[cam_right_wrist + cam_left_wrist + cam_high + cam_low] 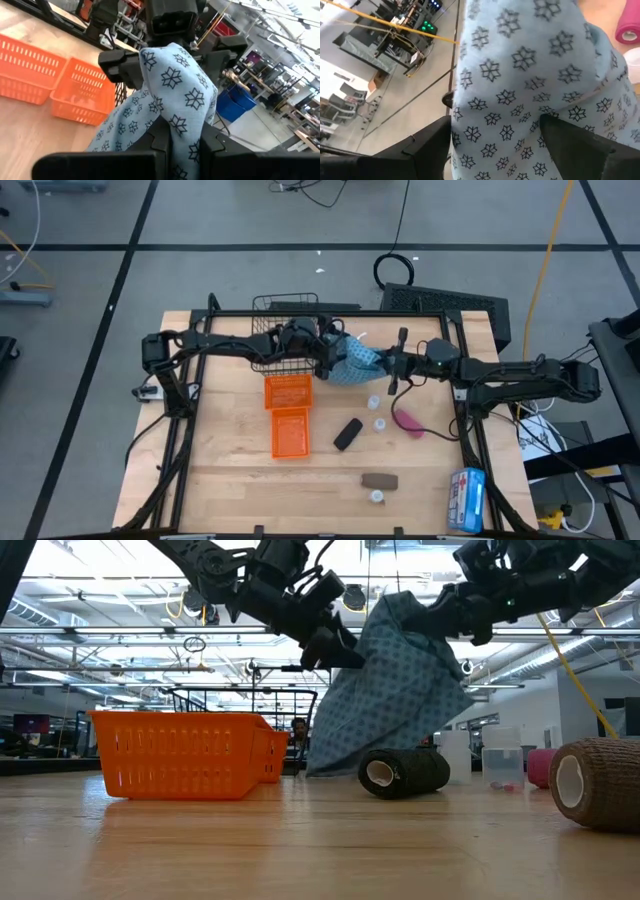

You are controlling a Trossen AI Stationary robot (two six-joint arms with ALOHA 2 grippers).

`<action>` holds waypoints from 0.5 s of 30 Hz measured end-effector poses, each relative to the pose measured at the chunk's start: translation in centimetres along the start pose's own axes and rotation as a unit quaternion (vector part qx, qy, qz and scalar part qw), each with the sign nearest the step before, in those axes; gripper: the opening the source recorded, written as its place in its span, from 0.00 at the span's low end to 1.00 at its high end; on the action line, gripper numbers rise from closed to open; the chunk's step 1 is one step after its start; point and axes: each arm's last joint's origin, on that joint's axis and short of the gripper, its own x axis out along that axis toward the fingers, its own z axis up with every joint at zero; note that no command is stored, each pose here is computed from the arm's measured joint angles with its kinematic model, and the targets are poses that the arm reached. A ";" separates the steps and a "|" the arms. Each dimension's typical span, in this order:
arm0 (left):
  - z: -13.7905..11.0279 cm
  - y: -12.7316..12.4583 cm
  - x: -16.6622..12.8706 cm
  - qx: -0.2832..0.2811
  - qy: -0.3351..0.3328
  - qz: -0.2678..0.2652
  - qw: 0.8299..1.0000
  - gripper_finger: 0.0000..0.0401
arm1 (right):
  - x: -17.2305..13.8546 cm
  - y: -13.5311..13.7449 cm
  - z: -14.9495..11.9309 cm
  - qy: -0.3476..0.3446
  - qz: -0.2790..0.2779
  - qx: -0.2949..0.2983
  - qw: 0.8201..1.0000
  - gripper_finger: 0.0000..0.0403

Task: Pick & Place Medicine items
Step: Put the blue patient gown into the black wire basket

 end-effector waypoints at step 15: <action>-1.4 1.1 0.0 -0.052 -0.039 -0.049 0.997 0.52 | 0.0 0.4 0.2 -0.040 0.067 0.027 0.997 0.07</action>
